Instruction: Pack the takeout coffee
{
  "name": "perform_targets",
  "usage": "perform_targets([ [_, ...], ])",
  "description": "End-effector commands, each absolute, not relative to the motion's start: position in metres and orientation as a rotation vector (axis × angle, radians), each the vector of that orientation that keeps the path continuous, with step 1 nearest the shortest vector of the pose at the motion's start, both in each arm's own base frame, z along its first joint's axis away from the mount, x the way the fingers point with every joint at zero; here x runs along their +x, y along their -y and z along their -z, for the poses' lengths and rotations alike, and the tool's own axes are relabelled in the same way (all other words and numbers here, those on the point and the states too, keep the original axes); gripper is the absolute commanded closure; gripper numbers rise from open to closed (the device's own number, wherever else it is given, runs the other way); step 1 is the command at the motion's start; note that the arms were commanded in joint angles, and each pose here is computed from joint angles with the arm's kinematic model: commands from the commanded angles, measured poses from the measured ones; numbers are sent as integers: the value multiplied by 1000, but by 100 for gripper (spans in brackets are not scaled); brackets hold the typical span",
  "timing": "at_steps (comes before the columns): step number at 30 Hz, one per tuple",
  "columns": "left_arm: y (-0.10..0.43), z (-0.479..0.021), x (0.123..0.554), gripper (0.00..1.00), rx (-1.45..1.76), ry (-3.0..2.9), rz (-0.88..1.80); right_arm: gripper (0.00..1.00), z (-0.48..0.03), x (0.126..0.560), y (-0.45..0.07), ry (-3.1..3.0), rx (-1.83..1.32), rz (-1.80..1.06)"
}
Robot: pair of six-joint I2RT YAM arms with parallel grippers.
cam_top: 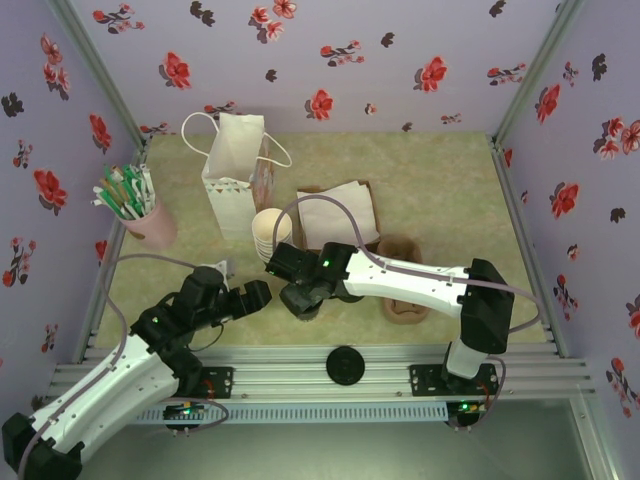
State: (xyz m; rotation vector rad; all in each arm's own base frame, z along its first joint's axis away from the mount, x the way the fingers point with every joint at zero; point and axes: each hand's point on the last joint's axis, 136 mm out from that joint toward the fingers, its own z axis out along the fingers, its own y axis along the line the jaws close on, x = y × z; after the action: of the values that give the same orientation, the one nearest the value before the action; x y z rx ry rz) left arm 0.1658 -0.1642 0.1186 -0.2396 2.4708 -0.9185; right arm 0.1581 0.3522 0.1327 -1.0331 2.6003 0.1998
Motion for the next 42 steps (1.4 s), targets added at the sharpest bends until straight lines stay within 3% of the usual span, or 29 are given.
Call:
perform_targets([
  [1, 165, -116, 167, 12, -246, -2476, 927, 41, -85, 141, -320, -2736, -1113, 16],
  [10, 167, -117, 168, 13, -236, -2478, 928, 40, -80, 140, -317, -2702, -1190, 61],
  [28, 172, -121, 169, 13, -217, -2478, 949, 19, -139, 152, -343, -2604, -1151, -85],
  [42, 179, -124, 171, 14, -201, -2480, 975, 12, -154, 151, -343, -2610, -1114, -201],
])
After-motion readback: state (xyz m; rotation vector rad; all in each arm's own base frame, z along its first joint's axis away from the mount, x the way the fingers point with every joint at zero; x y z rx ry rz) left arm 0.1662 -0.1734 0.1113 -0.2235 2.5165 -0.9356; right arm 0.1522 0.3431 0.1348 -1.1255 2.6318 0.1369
